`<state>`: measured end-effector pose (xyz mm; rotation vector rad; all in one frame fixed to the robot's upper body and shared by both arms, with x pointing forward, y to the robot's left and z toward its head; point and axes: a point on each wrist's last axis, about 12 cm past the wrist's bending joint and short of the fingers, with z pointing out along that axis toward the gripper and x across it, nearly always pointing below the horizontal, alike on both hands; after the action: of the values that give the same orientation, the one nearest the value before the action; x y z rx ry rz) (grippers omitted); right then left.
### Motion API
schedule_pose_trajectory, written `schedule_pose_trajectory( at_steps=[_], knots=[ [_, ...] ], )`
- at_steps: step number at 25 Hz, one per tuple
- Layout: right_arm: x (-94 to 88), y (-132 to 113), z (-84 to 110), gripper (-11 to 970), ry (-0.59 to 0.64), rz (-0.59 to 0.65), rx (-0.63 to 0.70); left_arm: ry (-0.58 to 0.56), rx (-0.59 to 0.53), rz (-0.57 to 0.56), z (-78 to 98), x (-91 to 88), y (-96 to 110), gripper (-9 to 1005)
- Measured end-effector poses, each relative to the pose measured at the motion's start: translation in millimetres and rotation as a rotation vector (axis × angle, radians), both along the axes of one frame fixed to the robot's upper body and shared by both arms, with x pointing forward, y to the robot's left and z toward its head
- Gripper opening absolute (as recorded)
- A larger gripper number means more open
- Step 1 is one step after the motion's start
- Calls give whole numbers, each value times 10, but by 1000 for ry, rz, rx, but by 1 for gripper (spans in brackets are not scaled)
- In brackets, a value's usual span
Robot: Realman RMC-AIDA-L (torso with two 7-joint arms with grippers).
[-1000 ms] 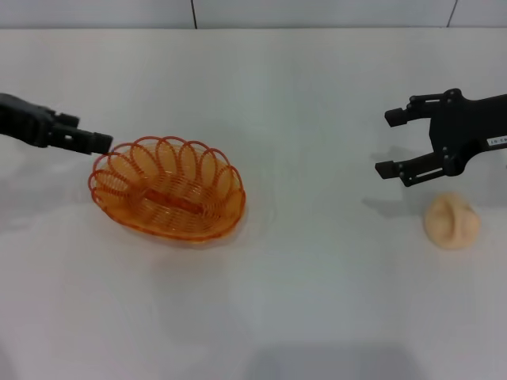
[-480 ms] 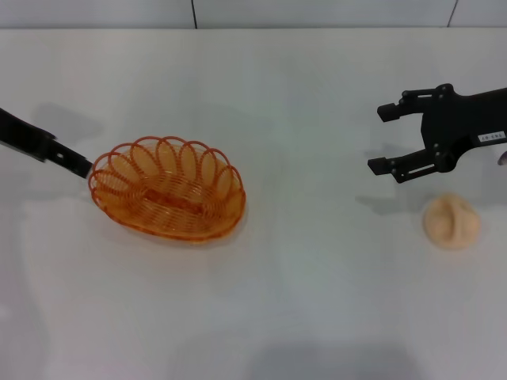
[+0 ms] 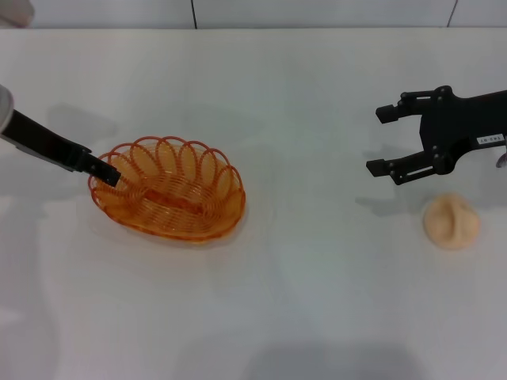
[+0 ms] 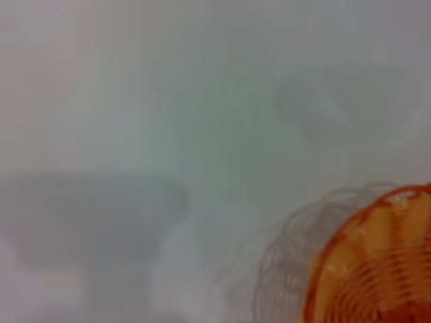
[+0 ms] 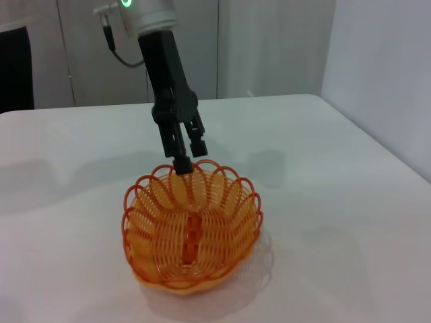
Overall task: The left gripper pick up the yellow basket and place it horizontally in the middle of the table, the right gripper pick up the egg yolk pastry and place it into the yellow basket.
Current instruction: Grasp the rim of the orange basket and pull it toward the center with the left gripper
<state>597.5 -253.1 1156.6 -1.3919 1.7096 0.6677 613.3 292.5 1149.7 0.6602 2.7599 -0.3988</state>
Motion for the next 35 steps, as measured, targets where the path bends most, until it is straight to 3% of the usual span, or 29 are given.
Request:
schedule_pose_trajectory(
  at_steps=[7, 16, 18, 25, 30, 35],
  knots=[
    [12, 8, -11, 870, -8, -6, -5, -17, -18, 36, -151, 36, -53, 838],
    [17, 16, -35, 870, -21, -13, -5, -38, -37, 45, -170, 59, -108, 797],
    [12, 16, -39, 869, -20, -14, -4, -39, -38, 45, -168, 61, -109, 578],
    [9, 18, -40, 870, -23, -13, -3, -37, -44, 44, -172, 58, -125, 368],
    [12, 10, -30, 870, -26, -16, 2, -20, -69, 46, -195, 23, -145, 142],
    [16, 0, -22, 869, -27, -28, 13, 1, -92, 61, -204, -3, -150, 68]
  ],
)
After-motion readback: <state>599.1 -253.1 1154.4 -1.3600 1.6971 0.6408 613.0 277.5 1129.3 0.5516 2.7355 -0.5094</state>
